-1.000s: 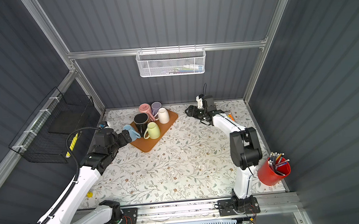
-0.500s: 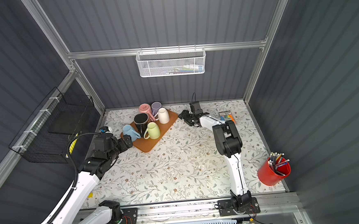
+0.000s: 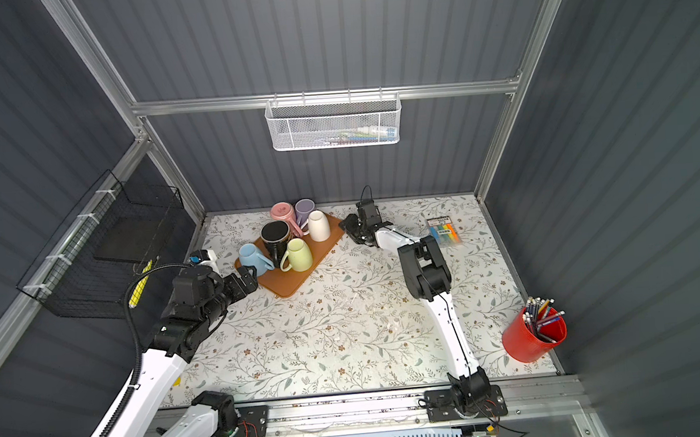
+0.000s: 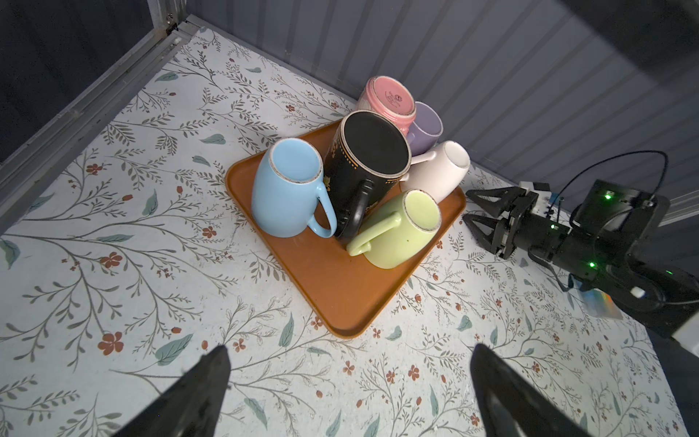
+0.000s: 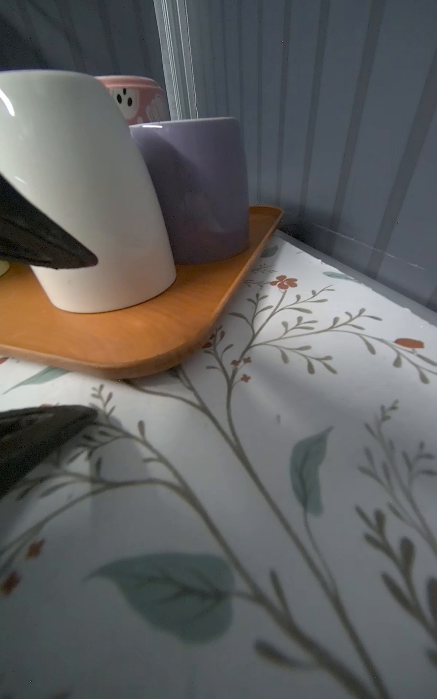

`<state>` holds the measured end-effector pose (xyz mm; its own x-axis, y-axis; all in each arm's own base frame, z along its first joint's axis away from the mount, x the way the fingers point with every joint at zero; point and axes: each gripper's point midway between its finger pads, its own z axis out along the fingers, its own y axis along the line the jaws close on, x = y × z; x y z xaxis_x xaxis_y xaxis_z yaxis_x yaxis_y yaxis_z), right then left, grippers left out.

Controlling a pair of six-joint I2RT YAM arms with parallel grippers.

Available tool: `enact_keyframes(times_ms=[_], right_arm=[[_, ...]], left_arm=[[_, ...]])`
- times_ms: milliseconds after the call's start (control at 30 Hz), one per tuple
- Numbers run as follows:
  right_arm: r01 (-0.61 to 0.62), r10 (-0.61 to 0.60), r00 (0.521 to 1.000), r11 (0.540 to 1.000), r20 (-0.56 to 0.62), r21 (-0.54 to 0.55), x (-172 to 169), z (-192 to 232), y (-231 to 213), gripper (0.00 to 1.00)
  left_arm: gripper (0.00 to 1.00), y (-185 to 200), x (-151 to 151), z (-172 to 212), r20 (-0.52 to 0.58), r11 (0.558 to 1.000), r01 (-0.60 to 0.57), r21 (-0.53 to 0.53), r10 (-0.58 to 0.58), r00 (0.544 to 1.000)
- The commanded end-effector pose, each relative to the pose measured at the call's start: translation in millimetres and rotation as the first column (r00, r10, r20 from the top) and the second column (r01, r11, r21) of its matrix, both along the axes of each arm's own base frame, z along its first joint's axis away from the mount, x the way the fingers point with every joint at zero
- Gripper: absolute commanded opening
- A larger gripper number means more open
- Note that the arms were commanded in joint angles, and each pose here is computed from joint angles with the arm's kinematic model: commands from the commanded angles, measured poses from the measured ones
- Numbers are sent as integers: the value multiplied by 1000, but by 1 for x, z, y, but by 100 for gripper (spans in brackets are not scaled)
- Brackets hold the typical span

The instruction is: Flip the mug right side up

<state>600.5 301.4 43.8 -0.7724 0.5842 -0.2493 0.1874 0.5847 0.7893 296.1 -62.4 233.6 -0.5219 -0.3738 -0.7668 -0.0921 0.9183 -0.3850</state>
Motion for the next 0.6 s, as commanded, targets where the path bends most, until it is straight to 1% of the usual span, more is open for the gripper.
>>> enact_keyframes(times_ms=[0,267,467,567], right_arm=[[29,-29,999,1000,-24,-3,4,-10,5,56],[60,-61,997,998,-52,-22,7,-27,7,48],[64,-68,996,996,-59,-69,4,-33,3,41],[57,-65,996,992,-69,-109,2,-36,2,38]], left_arm=[[99,-3,-7,-6,-25,1000,19,-15,-20,999],[98,-5,-8,-11,-35,999,30,-16,-31,999],[98,-5,-9,-13,-39,999,29,-18,-30,999],[99,-5,-9,-14,-42,999,28,-19,-29,999]])
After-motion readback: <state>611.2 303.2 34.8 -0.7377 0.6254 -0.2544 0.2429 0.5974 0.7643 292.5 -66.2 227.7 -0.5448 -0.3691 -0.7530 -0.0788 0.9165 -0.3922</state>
